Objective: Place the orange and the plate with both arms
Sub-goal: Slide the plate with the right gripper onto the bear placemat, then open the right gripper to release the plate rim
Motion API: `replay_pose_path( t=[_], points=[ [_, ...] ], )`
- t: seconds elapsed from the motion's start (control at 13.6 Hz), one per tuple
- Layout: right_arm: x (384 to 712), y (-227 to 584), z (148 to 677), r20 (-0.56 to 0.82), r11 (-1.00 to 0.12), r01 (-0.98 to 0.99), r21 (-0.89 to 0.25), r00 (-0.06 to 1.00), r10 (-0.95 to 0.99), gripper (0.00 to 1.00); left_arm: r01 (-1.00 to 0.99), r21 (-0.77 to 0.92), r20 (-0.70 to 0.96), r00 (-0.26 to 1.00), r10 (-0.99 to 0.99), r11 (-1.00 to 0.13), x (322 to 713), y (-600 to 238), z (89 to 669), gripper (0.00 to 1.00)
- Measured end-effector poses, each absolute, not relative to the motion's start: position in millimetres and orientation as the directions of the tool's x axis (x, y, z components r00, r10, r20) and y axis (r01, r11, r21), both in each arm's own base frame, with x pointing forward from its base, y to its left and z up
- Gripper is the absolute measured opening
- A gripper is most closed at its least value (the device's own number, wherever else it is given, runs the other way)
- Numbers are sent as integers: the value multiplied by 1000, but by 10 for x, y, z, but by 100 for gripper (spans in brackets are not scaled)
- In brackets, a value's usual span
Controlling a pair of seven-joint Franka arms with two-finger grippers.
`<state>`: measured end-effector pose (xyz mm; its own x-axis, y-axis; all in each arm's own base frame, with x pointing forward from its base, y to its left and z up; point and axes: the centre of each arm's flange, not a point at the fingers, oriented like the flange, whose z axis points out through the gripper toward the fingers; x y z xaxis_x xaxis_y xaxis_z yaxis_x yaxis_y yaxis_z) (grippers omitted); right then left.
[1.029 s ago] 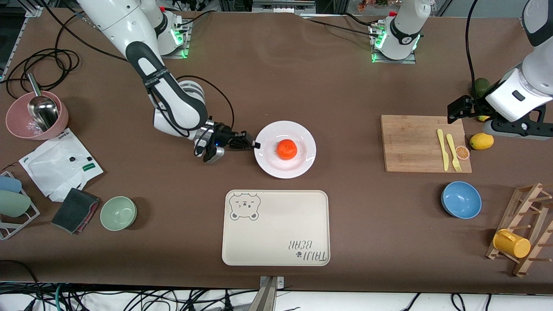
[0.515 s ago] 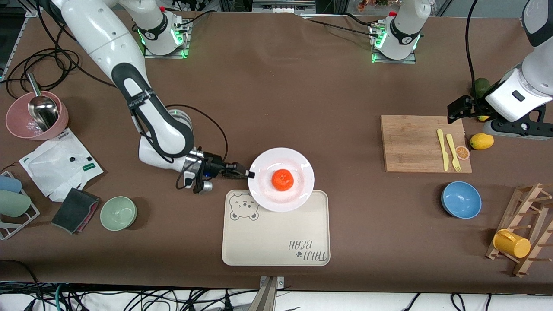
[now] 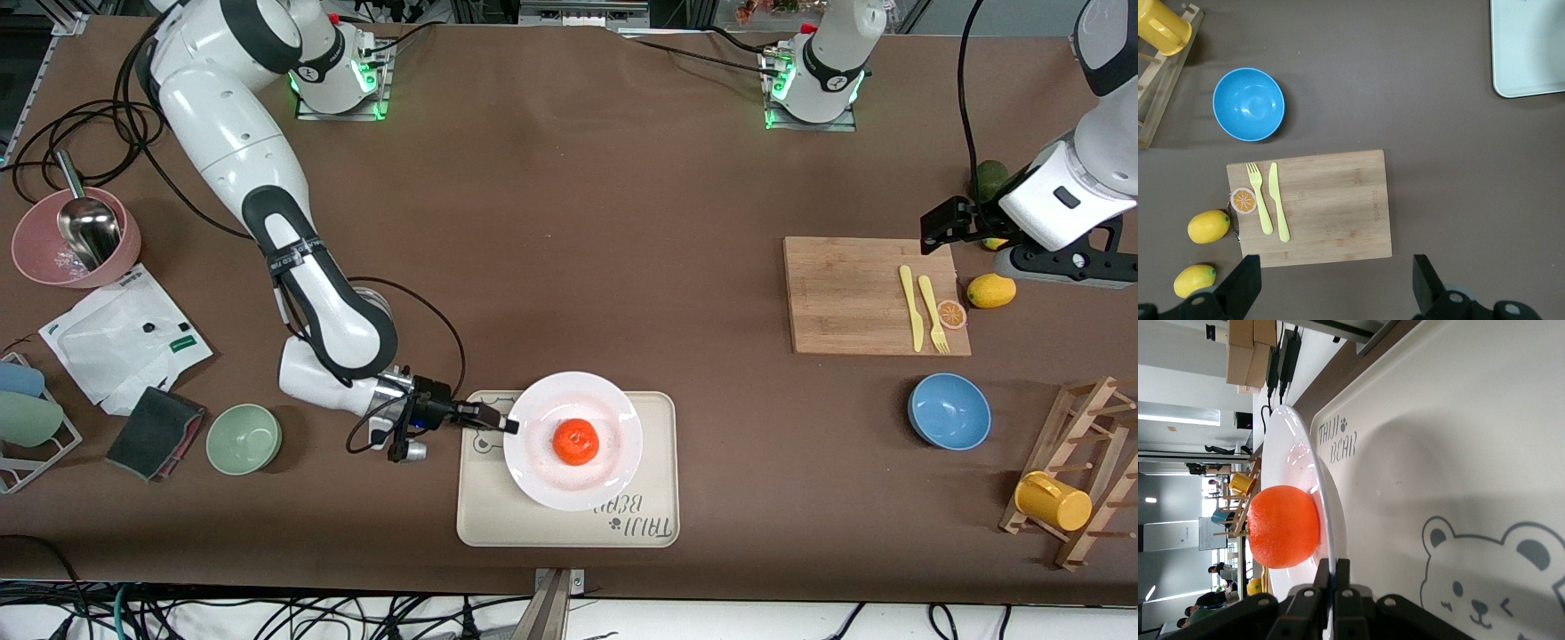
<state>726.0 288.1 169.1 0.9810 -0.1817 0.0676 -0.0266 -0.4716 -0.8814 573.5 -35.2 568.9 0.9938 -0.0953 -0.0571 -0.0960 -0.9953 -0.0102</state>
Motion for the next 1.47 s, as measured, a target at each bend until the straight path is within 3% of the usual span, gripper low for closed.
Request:
replay_pose_path(
  t=[0.81, 1.1, 1.32, 1.47],
  points=[
    [7253, 3022, 1308, 50, -467, -42, -883, 982, -182, 4, -96, -10, -57, 994, -95, -995, 5735, -352, 5688, 100],
    [7307, 2882, 1281, 67, -489, -34, -872, 980, -189, 22, -96, -10, -57, 994, -95, -995, 5735, -352, 5689, 100],
    [7323, 2830, 1266, 76, -500, -28, -865, 980, -186, 25, -96, -10, -57, 994, -95, -995, 5735, -352, 5689, 100],
    [7330, 2825, 1284, 98, -523, -1, -852, 982, -162, 41, -96, -10, -57, 994, -95, -995, 5735, -352, 5689, 100]
  ],
)
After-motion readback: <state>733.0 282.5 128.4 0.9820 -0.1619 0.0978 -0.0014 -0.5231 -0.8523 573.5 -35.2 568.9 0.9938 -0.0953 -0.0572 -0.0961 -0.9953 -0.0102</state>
